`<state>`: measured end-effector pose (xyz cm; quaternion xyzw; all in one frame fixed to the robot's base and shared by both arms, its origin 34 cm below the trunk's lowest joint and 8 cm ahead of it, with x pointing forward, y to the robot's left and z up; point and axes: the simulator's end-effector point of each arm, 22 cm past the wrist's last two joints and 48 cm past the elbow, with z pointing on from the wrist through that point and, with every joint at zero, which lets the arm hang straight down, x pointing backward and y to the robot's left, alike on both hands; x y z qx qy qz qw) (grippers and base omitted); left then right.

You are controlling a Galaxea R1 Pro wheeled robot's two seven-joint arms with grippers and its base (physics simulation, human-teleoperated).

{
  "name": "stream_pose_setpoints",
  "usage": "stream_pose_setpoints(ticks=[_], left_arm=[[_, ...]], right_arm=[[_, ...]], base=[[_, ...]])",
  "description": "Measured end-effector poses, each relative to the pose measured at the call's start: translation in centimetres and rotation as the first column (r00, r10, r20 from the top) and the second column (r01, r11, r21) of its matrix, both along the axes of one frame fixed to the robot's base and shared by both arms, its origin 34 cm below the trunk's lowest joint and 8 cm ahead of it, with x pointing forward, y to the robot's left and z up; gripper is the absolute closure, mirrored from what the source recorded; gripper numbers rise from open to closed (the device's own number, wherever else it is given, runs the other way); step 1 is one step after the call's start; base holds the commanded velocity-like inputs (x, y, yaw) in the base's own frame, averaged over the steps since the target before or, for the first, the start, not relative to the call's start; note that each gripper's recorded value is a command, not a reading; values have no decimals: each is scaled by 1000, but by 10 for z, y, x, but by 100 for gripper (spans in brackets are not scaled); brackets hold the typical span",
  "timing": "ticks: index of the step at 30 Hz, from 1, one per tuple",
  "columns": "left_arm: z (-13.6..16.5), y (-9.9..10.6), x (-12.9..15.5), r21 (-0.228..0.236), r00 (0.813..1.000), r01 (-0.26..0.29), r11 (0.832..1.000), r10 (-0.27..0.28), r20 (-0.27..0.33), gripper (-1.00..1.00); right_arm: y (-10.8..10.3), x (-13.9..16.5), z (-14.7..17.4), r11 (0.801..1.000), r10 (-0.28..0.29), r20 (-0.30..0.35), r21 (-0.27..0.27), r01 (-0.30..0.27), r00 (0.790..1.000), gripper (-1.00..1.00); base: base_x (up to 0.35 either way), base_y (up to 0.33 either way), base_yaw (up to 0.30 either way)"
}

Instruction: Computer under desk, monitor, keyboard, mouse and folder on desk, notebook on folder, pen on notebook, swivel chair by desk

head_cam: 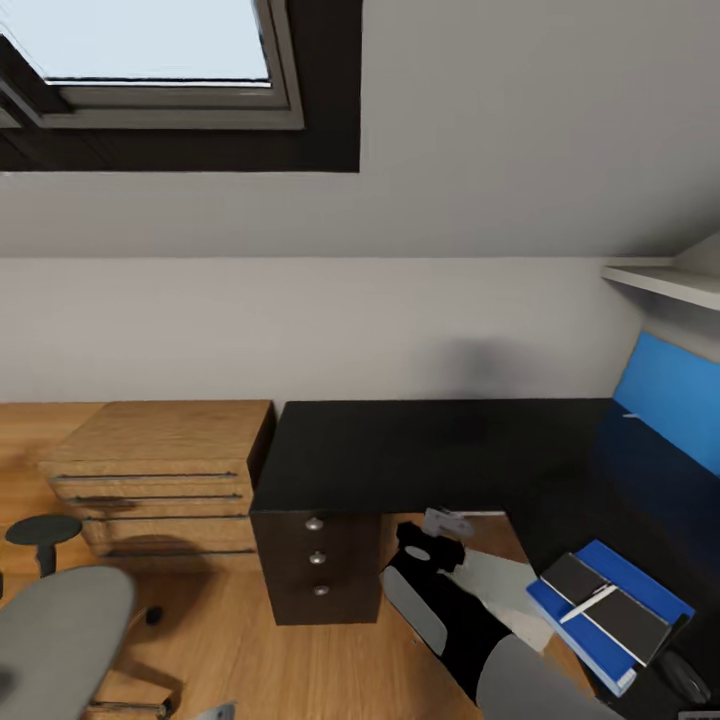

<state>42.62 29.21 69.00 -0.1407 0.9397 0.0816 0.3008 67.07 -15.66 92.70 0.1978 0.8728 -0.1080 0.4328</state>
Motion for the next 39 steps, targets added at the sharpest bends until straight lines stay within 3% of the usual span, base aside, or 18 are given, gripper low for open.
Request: stream_pose_setpoints(ticks=[3,6,9,12,15,16,19,27,32,39], left_arm=[[0,1,0,0,1000,-1,1000,1,-1,-100],[0,1,0,0,1000,-4,1000,4,-3,-100],[0,2,0,2,1000,-5,1000,5,0,-100],[1,3,0,3,1000,-9,1000,9,2,-100],[-3,8,-6,10,1000,-14,1000,14,-13,-100],[-8,13,-17,21,999,-18,1000,18,-38,-100],[-17,21,-35,38,997,-24,999,27,-79,-100],[-24,24,-51,49,993,-25,998,30,-117,-100],[-24,21,-51,45,993,-26,999,31,-118,-100],[-24,21,-51,44,993,-30,999,35,-117,-100]], right_arm=[[14,1,-7,999,27,36,18,-27,999,-100],[32,0,-27,994,97,78,43,-100,992,-100],[22,-16,-65,990,136,60,14,-137,989,-100],[-17,-41,-112,983,183,30,-38,-182,983,-100],[-31,-68,-140,973,225,-17,-40,-226,974,-100],[-35,-89,-158,969,246,-53,-28,-247,968,-100],[-37,-112,-174,964,261,-87,-20,-264,961,-100],[-47,-146,-198,952,305,-129,2,-307,944,-100],[-47,-142,-193,953,301,-95,-2,-302,949,-100],[-47,-137,-187,956,292,-55,-9,-293,955,-100]], base=[[-271,176,272],[-305,51,272],[-189,17,252],[-46,4,79],[-13,1,23],[-4,0,8],[-2,0,4],[0,0,0],[-4,0,0],[-303,0,128]])
